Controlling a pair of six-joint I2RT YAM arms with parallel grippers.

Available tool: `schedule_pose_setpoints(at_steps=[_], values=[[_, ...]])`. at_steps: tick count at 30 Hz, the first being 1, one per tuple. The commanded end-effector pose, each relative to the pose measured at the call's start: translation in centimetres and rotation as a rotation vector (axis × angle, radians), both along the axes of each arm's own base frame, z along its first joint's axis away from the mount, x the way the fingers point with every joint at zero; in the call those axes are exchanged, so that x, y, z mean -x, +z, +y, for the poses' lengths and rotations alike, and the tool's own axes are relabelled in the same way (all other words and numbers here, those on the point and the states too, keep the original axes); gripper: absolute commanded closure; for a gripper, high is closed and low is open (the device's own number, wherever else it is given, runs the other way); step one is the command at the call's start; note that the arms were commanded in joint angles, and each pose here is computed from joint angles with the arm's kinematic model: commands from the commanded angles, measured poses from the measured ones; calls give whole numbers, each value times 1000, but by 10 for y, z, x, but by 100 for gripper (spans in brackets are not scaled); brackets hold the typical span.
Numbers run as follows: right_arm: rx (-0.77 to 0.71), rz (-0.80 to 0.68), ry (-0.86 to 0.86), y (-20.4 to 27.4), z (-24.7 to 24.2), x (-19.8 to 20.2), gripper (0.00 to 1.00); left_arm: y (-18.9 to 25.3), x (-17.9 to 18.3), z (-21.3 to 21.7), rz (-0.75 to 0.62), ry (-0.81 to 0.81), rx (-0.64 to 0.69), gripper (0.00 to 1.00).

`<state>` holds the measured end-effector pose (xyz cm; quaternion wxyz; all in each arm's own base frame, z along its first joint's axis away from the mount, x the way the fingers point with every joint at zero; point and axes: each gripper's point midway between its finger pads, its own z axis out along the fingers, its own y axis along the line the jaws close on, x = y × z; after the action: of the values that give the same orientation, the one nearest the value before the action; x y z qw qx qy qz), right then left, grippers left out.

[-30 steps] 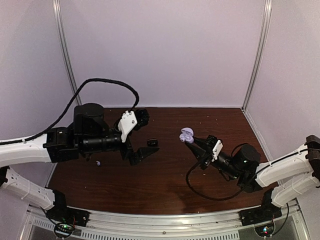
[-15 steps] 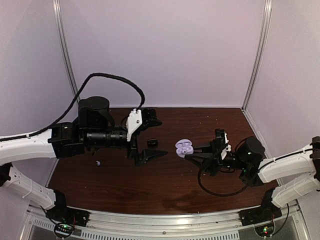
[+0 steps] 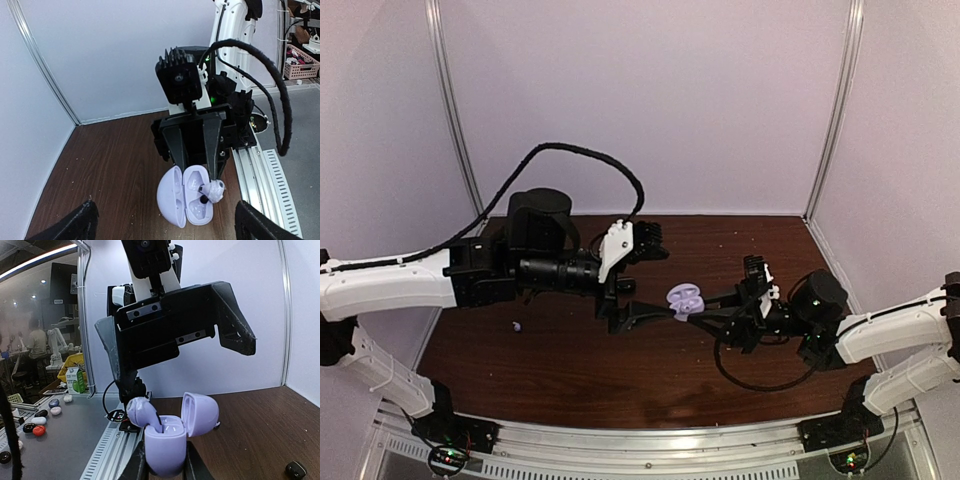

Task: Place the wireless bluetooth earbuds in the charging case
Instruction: Adjust the right earbud in the right side groove of the charging case.

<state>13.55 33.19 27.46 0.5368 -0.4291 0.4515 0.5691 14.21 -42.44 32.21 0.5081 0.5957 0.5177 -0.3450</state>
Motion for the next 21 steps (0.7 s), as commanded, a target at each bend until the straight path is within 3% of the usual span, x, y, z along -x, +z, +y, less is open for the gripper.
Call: schedule_pose_setpoints(at_steps=[1,21], values=[[-16,-17,-14,10,0,-3,100,15,-5,-9,1,0,34,3],[2,-33,-11,7,3,0,100,2,-24,-25,29,72,-5,13]])
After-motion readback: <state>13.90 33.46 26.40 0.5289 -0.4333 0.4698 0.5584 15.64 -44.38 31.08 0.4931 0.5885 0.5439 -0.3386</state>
